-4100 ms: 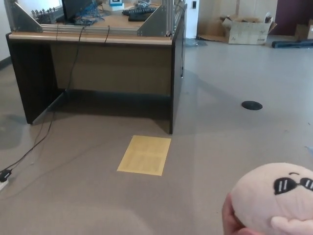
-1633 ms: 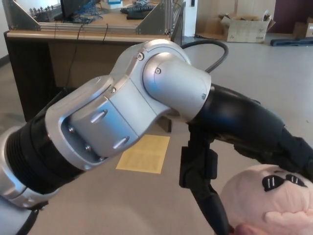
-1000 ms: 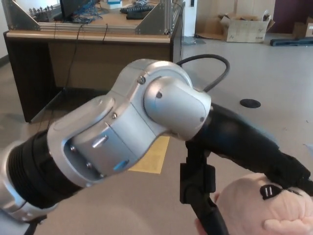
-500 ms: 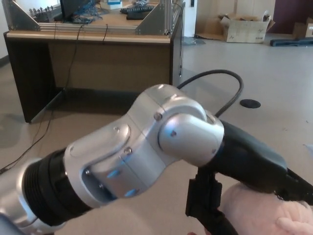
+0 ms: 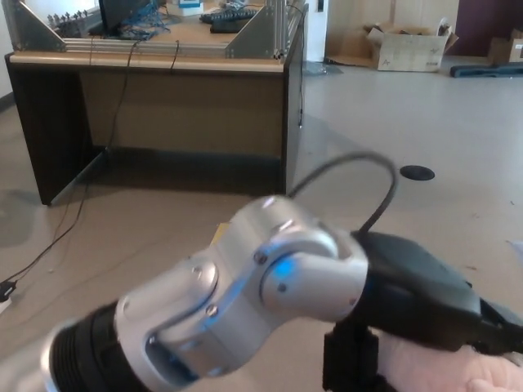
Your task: The robot extends its left hand to pick up an emotional support dumpling from the palm of a person and brings its hand down by its side. Then it extends its arm again to hand the dumpling back to the person.
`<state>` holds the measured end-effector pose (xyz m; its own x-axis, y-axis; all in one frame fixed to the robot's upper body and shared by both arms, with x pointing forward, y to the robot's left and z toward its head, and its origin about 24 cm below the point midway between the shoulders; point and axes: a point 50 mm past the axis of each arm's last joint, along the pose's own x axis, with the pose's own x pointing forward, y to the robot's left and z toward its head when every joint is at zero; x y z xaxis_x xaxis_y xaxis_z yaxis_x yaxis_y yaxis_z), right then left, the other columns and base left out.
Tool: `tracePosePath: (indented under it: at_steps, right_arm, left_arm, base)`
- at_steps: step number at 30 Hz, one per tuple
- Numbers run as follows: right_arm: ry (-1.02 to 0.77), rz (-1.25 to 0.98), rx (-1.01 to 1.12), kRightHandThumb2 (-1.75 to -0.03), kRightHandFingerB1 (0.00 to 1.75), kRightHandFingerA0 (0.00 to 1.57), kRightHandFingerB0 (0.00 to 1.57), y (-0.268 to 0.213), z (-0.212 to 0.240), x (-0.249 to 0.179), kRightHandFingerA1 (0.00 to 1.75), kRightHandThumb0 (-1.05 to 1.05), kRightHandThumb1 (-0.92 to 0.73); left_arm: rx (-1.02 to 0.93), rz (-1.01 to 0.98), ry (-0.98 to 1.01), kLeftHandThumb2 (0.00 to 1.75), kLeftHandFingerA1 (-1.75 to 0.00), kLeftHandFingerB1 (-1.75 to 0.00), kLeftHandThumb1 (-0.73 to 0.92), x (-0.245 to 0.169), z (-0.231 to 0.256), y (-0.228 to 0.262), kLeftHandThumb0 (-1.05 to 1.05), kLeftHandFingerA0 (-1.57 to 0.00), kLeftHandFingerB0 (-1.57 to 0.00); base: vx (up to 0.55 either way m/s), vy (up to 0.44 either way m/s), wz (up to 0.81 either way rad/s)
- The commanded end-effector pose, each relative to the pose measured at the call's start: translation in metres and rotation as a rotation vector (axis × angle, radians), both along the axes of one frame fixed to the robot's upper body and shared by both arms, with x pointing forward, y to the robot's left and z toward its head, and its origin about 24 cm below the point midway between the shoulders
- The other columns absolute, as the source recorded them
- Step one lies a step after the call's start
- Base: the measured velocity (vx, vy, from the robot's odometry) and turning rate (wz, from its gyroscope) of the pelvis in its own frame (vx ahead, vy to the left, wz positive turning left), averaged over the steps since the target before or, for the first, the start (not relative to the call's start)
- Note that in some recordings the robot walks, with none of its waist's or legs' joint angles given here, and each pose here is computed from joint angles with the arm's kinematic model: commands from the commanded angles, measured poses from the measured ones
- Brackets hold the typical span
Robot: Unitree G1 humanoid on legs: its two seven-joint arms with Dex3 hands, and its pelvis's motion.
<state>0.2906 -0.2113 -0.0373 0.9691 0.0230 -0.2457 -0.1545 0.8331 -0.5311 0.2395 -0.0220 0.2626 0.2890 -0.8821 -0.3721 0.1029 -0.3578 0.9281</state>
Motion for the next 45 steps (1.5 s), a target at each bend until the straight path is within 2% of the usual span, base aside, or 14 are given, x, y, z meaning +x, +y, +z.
tracePosePath:
  at_steps: [1, 7, 8, 22, 23, 25, 28, 30, 31, 39, 40, 42, 43, 45]
  right_arm:
    - [-0.013, -0.004, -0.011, -0.62, 0.47, 0.55, 0.54, -0.006, 0.004, 0.002, 0.79, -0.41, -0.75]
    - [-0.015, -0.005, -0.01, -0.62, 0.47, 0.55, 0.54, -0.007, 0.004, 0.002, 0.79, -0.41, -0.75]
    - [-0.015, -0.005, -0.01, -0.62, 0.47, 0.55, 0.54, -0.007, 0.005, 0.002, 0.79, -0.41, -0.75]
    - [-0.018, -0.003, -0.011, -0.62, 0.47, 0.55, 0.54, -0.006, 0.006, 0.003, 0.79, -0.41, -0.75]
    - [-0.02, -0.005, -0.011, -0.62, 0.47, 0.55, 0.54, -0.007, 0.006, 0.004, 0.79, -0.41, -0.75]
    - [-0.02, -0.003, -0.011, -0.62, 0.47, 0.55, 0.54, -0.006, 0.006, 0.004, 0.79, -0.41, -0.75]
    - [-0.02, -0.003, -0.011, -0.62, 0.47, 0.55, 0.54, -0.006, 0.006, 0.004, 0.79, -0.41, -0.75]
    - [-0.022, -0.002, -0.011, -0.62, 0.47, 0.55, 0.54, -0.006, 0.007, 0.005, 0.79, -0.41, -0.75]
    - [-0.023, -0.001, -0.013, -0.62, 0.47, 0.55, 0.54, -0.006, 0.007, 0.005, 0.79, -0.41, -0.75]
    - [-0.029, 0.001, -0.014, -0.62, 0.47, 0.55, 0.54, -0.006, 0.009, 0.007, 0.79, -0.41, -0.75]
    - [-0.029, 0.001, -0.014, -0.62, 0.47, 0.55, 0.54, -0.006, 0.01, 0.008, 0.79, -0.41, -0.75]
    - [-0.03, 0.001, -0.014, -0.62, 0.47, 0.55, 0.54, -0.006, 0.01, 0.008, 0.79, -0.41, -0.75]
    - [-0.031, 0.001, -0.015, -0.62, 0.47, 0.55, 0.54, -0.006, 0.01, 0.008, 0.79, -0.41, -0.75]
    - [-0.031, 0.003, -0.015, -0.62, 0.47, 0.55, 0.54, -0.006, 0.01, 0.008, 0.79, -0.41, -0.75]
  left_arm:
    - [-0.097, -0.065, -0.087, 1.34, -0.6, 0.0, 0.35, -0.001, -0.006, 0.002, -1.05, -0.04, 0.0]
    - [-0.125, -0.071, -0.102, 1.34, -0.59, 0.0, 0.37, 0.0, -0.008, 0.004, -1.05, -0.03, 0.0]
    - [-0.147, -0.078, -0.097, 1.07, -0.71, -0.01, 0.76, 0.001, -0.01, 0.005, -1.05, -0.01, 0.0]
    - [-0.159, -0.082, -0.117, 1.39, -0.55, 0.0, 0.61, 0.004, -0.013, 0.009, -1.05, -0.06, 0.0]
    - [-0.137, -0.085, -0.14, 1.07, -0.68, 0.0, 0.81, 0.004, -0.011, 0.009, -1.05, 0.0, 0.0]
    - [-0.131, -0.076, -0.139, 1.33, -0.52, 0.0, 0.4, 0.005, -0.01, 0.01, -1.05, -0.01, 0.0]
    - [-0.13, -0.075, -0.139, 1.33, -0.52, 0.0, 0.4, 0.005, -0.01, 0.01, -1.05, -0.01, 0.0]
    - [-0.136, -0.064, -0.139, 1.08, -0.65, 0.0, 0.79, 0.006, -0.011, 0.011, -1.05, 0.0, 0.0]
    - [-0.16, -0.044, -0.13, 1.33, -0.52, 0.0, 0.37, 0.007, -0.012, 0.011, -1.05, 0.0, 0.0]
    - [-0.272, 0.096, 0.055, 1.03, -0.44, -0.31, 0.6, 0.013, -0.02, 0.015, -1.05, 0.0, 0.0]
    - [-0.306, 0.126, 0.12, 1.39, -0.33, -0.37, 0.32, 0.014, -0.02, 0.016, -1.05, -0.01, -0.06]
    - [-0.32, 0.141, 0.15, 1.39, -0.33, -0.37, 0.32, 0.014, -0.02, 0.016, -1.05, -0.01, -0.06]
    - [-0.346, 0.183, 0.347, 0.0, -0.29, -0.38, -0.73, 0.022, -0.018, 0.019, 1.04, 0.0, -0.18]
    - [-0.381, 0.227, 0.651, 0.14, 0.0, -0.41, -0.73, 0.034, -0.017, 0.024, 1.02, -0.14, -0.44]
  base:
    - [0.0, 0.0, 0.0]
    - [0.0, 0.0, 0.0]
    - [0.0, 0.0, 0.0]
    - [0.0, 0.0, 0.0]
    - [0.0, 0.0, 0.0]
    - [0.0, 0.0, 0.0]
    - [0.0, 0.0, 0.0]
    - [0.0, 0.0, 0.0]
    - [0.0, 0.0, 0.0]
    - [0.0, 0.0, 0.0]
    - [0.0, 0.0, 0.0]
    - [0.0, 0.0, 0.0]
    - [0.0, 0.0, 0.0]
    - [0.0, 0.0, 0.0]
